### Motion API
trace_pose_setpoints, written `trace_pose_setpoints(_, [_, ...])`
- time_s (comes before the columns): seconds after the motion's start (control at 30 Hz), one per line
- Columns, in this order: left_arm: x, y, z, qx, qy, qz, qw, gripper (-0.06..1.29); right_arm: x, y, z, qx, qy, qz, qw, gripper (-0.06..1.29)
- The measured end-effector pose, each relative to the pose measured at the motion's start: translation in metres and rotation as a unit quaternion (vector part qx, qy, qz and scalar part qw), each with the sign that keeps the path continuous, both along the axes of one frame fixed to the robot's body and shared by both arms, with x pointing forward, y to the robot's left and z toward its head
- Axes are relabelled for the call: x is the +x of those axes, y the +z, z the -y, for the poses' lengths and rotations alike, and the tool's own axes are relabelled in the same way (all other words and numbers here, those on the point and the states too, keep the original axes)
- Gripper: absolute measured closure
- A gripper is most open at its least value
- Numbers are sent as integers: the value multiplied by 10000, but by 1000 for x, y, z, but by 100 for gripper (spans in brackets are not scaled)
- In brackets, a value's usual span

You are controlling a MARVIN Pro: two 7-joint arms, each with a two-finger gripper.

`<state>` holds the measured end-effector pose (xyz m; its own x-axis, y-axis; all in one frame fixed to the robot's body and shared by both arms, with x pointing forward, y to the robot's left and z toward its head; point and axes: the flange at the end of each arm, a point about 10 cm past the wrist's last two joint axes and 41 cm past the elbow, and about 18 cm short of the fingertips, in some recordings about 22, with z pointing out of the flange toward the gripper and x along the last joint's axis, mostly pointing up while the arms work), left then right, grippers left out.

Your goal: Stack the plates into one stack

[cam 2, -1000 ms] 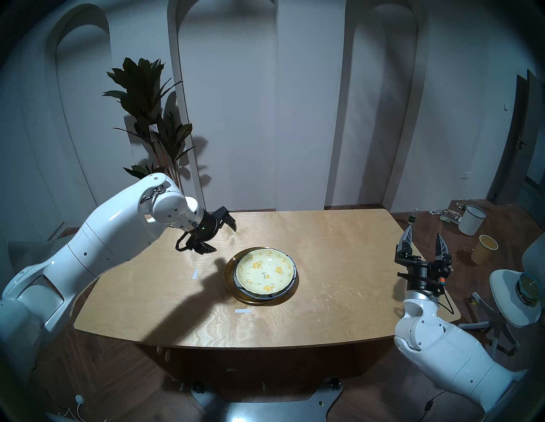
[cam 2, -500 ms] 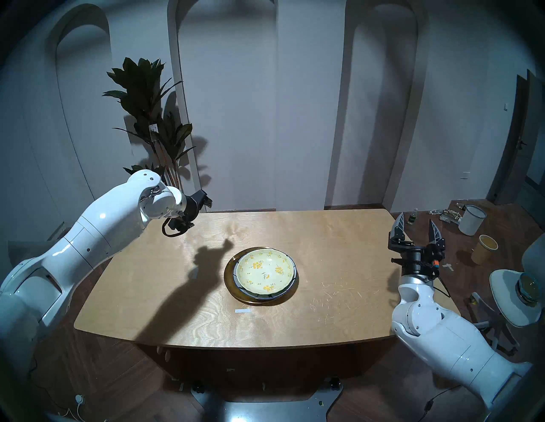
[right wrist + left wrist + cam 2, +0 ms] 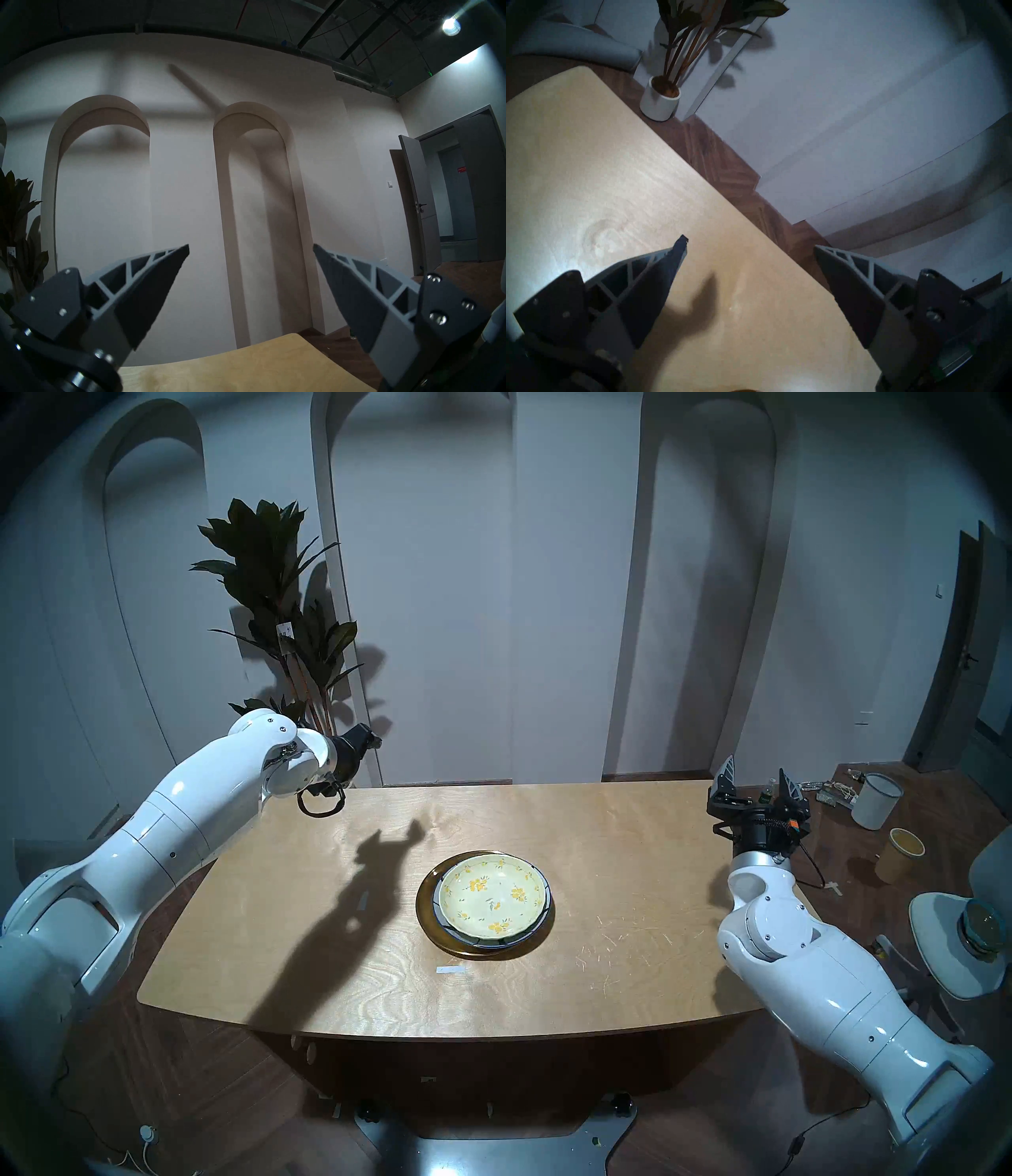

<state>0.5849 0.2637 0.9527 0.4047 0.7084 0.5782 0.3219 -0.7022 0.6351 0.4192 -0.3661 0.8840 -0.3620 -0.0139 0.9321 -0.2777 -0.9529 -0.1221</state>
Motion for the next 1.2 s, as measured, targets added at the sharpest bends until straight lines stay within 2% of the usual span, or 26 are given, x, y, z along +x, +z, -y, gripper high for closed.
trace_pose_setpoints(0.2, [9, -3, -16, 537, 91, 449, 9975, 3, 11, -5, -14, 64, 149, -239, 9996, 0])
trace_pose_setpoints(0.33, [14, -9, -31, 937, 151, 758, 9926, 3, 17, -8, -24, 110, 238, -351, 9990, 0])
trace_pose_setpoints(0.43, [15, -11, -41, 1254, 176, 1056, 9863, 3, 21, -10, -29, 144, 283, -404, 9987, 0])
trace_pose_setpoints(0.5, [16, -12, -50, 1544, 164, 1344, 9787, 3, 23, -11, -34, 171, 329, -452, 9983, 0])
trace_pose_setpoints(0.53, [16, -12, -51, 1580, 163, 1380, 9776, 3, 23, -12, -35, 175, 335, -457, 9982, 0])
trace_pose_setpoints(0.63, [15, -10, -61, 1886, 137, 1674, 9676, 3, 26, -12, -40, 202, 387, -490, 9978, 0])
trace_pose_setpoints(0.77, [14, -7, -81, 2297, 148, 2085, 9506, 3, 30, -11, -46, 255, 429, -532, 9973, 0])
trace_pose_setpoints(0.9, [13, -4, -98, 2563, 203, 2360, 9371, 3, 33, -12, -49, 289, 423, -578, 9970, 0])
trace_pose_setpoints(1.1, [10, -2, -124, 2975, 225, 2840, 9112, 3, 40, -14, -53, 329, 412, -648, 9965, 0])
trace_pose_setpoints(1.2, [9, -1, -129, 3079, 187, 3017, 9021, 3, 43, -14, -55, 312, 430, -660, 9964, 0])
